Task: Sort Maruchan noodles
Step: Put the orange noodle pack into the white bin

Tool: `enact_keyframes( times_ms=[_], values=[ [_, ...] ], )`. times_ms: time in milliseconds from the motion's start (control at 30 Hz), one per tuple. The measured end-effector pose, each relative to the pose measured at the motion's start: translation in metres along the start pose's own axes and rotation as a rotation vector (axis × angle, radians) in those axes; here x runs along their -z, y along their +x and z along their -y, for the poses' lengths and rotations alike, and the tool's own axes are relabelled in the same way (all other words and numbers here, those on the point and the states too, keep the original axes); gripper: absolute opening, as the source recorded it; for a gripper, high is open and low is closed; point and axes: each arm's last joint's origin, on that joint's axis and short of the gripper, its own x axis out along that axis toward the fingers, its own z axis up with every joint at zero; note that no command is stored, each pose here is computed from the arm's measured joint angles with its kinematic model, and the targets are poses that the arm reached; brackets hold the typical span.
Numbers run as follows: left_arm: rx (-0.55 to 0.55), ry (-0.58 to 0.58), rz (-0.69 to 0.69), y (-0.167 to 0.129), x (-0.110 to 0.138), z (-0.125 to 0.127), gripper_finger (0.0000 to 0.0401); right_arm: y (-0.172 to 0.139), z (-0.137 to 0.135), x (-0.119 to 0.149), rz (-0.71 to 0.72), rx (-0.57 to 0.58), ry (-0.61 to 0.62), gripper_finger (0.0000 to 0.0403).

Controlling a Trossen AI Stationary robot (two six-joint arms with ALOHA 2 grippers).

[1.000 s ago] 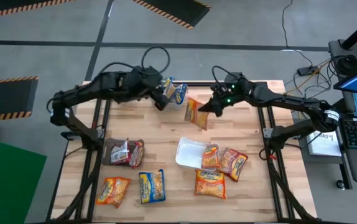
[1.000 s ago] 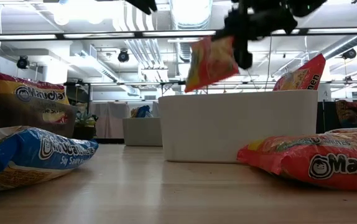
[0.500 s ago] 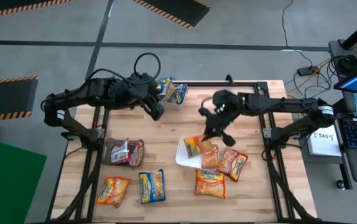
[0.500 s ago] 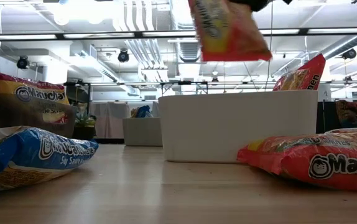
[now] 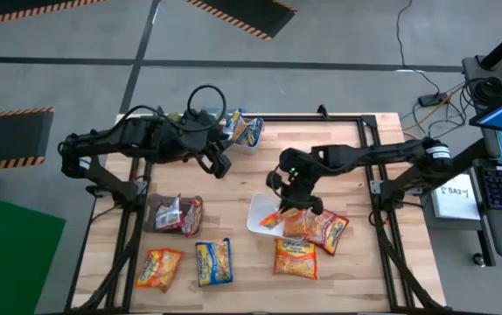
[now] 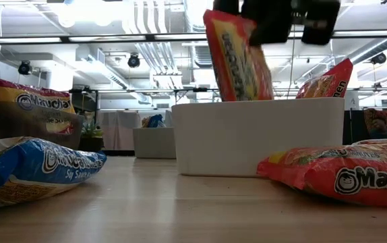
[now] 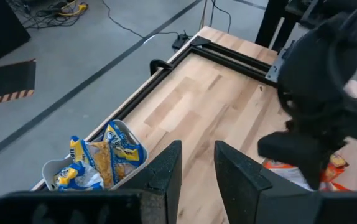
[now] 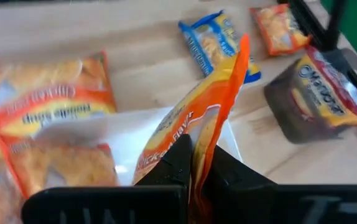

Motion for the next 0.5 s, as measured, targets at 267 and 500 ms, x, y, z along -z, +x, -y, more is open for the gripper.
enact_keyframes(
  times_ms=[267,500],
  values=[
    [-0.021,-0.032,0.011,-0.001,0.002,0.003,0.0077,0.027,-0.001,0.022,-0.065,-0.103,-0.184,0.0009],
    [-0.033,-0.048,0.019,-0.001,0.002,0.002,0.0077,0.04,-0.001,0.031,-0.067,-0.143,-0.324,0.0009]
  ],
)
